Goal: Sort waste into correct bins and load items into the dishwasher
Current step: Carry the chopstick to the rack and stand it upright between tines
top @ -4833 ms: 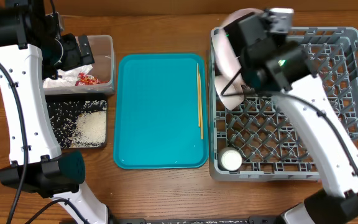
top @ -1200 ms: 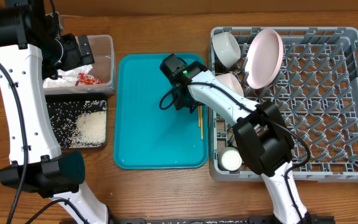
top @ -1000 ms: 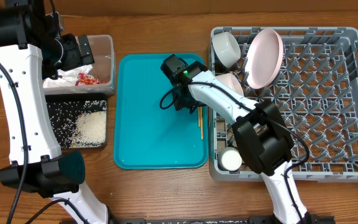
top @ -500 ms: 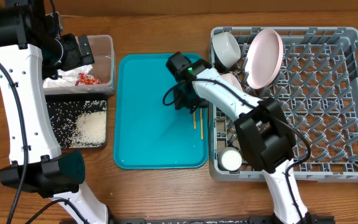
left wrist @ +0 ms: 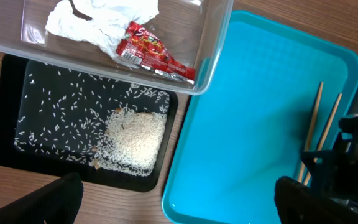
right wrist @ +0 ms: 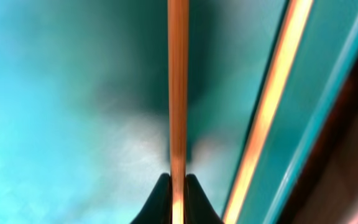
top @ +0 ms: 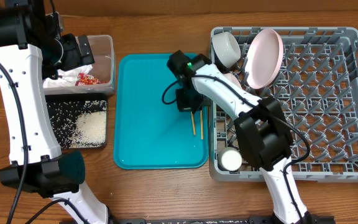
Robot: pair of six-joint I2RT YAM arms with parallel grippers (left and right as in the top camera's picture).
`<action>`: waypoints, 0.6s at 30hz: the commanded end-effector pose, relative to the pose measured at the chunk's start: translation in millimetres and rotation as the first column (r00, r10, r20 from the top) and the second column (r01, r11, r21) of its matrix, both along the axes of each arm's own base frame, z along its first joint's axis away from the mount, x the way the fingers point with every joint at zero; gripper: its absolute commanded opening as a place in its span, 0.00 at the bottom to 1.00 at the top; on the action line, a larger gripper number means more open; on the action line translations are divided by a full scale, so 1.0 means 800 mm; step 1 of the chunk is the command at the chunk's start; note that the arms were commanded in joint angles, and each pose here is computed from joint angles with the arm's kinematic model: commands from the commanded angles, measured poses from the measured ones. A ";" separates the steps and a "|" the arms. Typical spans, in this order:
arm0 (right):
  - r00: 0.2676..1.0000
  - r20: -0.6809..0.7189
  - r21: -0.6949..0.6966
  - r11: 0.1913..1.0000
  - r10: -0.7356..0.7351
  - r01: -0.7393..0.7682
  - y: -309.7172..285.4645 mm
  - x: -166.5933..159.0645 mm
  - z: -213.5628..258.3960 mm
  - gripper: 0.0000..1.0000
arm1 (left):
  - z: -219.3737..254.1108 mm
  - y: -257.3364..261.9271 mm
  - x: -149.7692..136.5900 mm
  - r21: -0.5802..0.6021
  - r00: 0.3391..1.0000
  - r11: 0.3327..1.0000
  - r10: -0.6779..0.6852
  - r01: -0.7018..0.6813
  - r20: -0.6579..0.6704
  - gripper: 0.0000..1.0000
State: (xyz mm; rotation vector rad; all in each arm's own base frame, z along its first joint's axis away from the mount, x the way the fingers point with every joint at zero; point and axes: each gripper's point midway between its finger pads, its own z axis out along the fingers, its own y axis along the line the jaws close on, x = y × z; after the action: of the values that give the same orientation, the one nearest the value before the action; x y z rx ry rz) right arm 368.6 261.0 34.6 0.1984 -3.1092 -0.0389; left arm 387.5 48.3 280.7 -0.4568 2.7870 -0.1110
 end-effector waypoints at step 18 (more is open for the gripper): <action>0.885 0.420 0.242 0.965 -0.200 0.104 -0.132 0.037 0.351 0.04 | 0.005 -0.001 0.000 0.003 1.000 1.000 -0.012 0.012 0.014 1.00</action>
State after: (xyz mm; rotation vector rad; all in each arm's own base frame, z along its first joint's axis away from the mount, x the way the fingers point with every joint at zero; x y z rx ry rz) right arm 403.8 159.9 317.0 -0.0642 -3.5766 -0.4050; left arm 387.6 48.3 280.7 -0.4572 2.7866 -0.1111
